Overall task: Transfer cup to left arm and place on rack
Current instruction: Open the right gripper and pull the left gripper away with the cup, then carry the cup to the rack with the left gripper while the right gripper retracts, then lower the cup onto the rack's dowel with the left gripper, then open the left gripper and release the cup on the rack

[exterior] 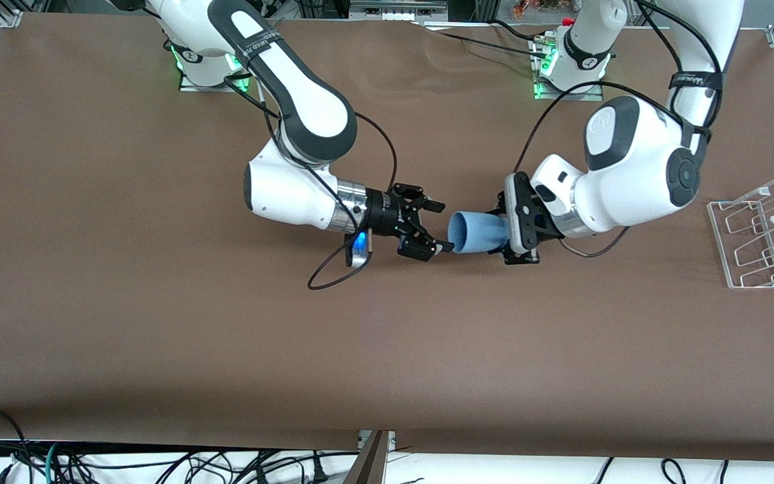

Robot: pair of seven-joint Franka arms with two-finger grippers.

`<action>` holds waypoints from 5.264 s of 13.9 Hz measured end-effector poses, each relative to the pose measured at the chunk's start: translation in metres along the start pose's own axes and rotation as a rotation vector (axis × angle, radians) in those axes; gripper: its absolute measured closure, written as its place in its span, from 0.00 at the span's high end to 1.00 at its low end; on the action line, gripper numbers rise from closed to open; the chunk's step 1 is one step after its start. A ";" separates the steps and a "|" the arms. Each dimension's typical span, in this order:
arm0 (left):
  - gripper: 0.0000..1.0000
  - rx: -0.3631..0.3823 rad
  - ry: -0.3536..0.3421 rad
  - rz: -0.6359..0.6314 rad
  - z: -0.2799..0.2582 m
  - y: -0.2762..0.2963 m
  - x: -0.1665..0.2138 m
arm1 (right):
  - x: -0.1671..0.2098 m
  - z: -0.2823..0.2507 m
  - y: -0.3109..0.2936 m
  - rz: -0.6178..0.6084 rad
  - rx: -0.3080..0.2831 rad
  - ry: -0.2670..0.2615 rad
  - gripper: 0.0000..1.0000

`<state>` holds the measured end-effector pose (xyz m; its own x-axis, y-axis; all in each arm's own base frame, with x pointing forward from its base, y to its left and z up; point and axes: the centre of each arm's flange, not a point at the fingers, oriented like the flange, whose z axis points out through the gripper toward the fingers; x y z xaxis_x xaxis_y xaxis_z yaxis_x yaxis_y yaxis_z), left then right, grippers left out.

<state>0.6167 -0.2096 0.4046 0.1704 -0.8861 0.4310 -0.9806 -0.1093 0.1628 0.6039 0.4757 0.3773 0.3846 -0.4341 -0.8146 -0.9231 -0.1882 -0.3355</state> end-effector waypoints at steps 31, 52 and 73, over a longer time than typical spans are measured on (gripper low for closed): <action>0.73 0.101 -1.502 -0.252 -0.137 -0.045 -0.406 | -0.029 -0.428 0.068 -1.174 -1.110 0.481 1.00; 1.00 0.102 -1.475 -0.200 -0.096 -0.044 -0.428 | -0.040 -0.429 0.046 -1.218 -1.084 0.540 1.00; 1.00 0.391 -0.874 -0.600 -0.247 -0.052 -0.299 | -0.042 -0.428 0.046 -1.222 -1.083 0.539 1.00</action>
<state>0.6411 0.1721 0.4864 0.6479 -0.6376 -0.4168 -0.7525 -0.6206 -0.2204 0.5488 0.1081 0.5987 0.9747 0.2206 -0.0348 0.2219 -0.9743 0.0396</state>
